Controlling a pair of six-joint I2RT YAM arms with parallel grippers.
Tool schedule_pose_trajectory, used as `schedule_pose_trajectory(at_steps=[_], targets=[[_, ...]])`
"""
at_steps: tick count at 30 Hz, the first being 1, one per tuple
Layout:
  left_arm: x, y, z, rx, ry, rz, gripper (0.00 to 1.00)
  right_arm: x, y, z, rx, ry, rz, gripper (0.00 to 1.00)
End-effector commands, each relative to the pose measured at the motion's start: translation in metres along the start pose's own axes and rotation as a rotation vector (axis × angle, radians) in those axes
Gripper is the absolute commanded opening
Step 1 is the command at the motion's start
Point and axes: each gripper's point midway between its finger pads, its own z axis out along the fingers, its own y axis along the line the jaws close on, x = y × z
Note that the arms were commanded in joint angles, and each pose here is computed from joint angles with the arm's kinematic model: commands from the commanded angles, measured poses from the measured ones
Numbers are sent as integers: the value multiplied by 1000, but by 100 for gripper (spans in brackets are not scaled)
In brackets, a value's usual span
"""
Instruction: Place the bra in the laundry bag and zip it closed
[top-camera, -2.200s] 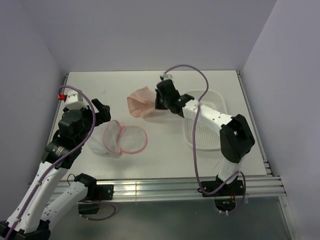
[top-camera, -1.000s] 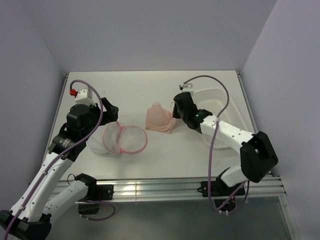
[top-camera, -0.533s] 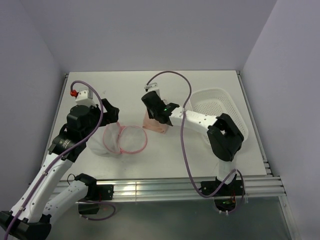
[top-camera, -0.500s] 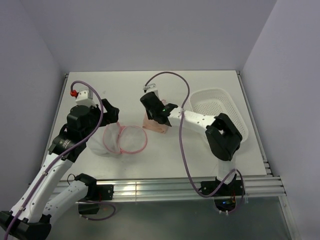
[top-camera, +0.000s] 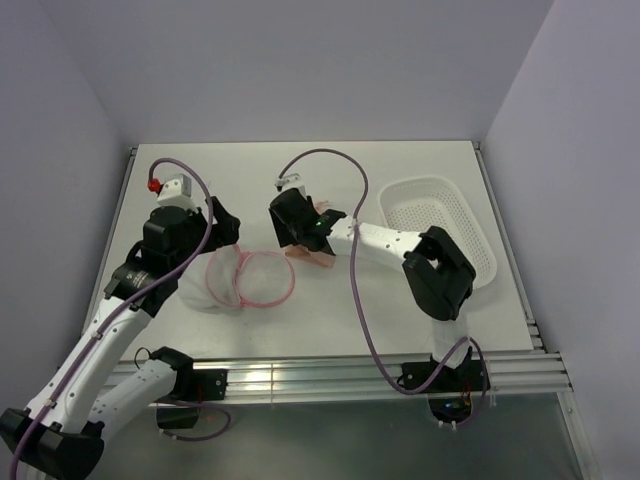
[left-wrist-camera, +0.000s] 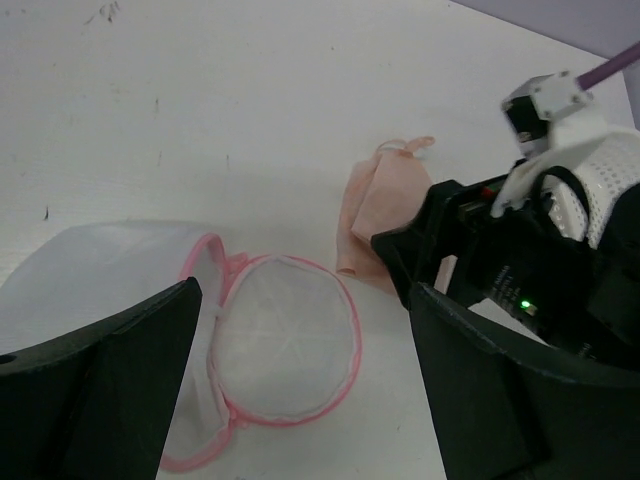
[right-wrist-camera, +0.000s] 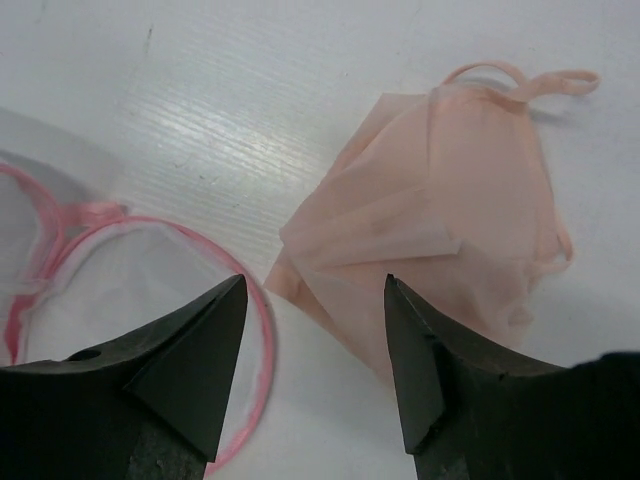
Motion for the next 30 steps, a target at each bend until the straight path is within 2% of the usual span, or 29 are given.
schedule_pose_trajectory(at_steps=[1, 4, 8, 12, 15, 17, 21, 22, 26, 30], targets=[[-17, -4, 0, -23, -29, -53, 91, -53, -14, -47, 15, -132, 112, 65], [-8, -6, 14, -42, 10, -89, 84, -57, -39, -70, 76, -147, 195, 66], [14, -17, 45, -87, 63, -102, 79, -41, -83, -85, 101, -131, 365, 67], [26, -42, 71, -103, 63, -87, 74, 1, -98, -85, -3, -59, 532, 68], [38, -56, 98, -101, 70, -68, 68, 14, -98, -84, -42, -49, 593, 70], [53, -60, 122, -112, 92, -43, 61, 15, -94, -81, -70, -48, 624, 72], [62, -67, 156, -128, 62, 3, 55, 35, -91, -68, -120, -22, 738, 74], [66, -67, 162, -126, 62, 8, 51, 37, -92, -66, -129, -24, 758, 74], [92, -63, 190, -137, 93, 58, 48, 35, -78, -56, -220, -39, 835, 77], [99, -70, 206, -98, 83, 76, 47, 44, -73, -40, -232, -14, 877, 77]])
